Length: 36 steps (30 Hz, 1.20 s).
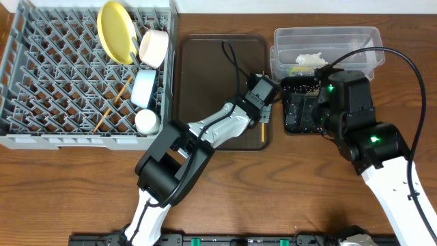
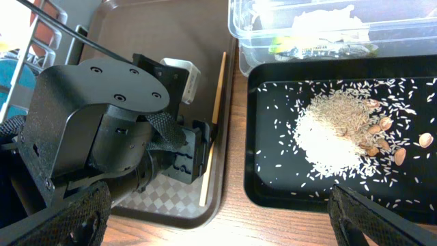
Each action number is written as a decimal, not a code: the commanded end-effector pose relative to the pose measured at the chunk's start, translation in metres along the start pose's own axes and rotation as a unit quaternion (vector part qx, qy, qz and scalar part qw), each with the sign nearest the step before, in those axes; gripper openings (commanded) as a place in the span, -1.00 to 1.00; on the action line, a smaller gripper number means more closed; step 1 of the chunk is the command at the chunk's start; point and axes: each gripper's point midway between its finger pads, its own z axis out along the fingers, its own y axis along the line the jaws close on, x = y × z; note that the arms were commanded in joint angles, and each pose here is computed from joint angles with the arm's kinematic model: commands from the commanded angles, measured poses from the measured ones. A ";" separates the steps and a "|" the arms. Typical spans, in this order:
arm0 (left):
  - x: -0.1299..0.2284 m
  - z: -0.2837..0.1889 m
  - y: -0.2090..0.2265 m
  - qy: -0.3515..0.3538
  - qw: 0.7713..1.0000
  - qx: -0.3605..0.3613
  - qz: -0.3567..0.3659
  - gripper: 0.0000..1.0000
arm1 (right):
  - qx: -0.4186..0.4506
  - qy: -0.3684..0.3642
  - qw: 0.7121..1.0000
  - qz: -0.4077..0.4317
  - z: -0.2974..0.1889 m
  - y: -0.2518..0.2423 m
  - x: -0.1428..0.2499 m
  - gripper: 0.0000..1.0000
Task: Sort waste into correct bins and load items into the dishwasher
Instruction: 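Close the left gripper on the last wooden chopstick and lift, then carry the chopstick left and lower it into the rack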
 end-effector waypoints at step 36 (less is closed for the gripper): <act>-0.078 -0.080 0.080 -0.107 0.987 -0.120 0.021 -0.85 | 0.007 -0.006 1.000 0.003 -0.001 -0.003 -0.004 0.98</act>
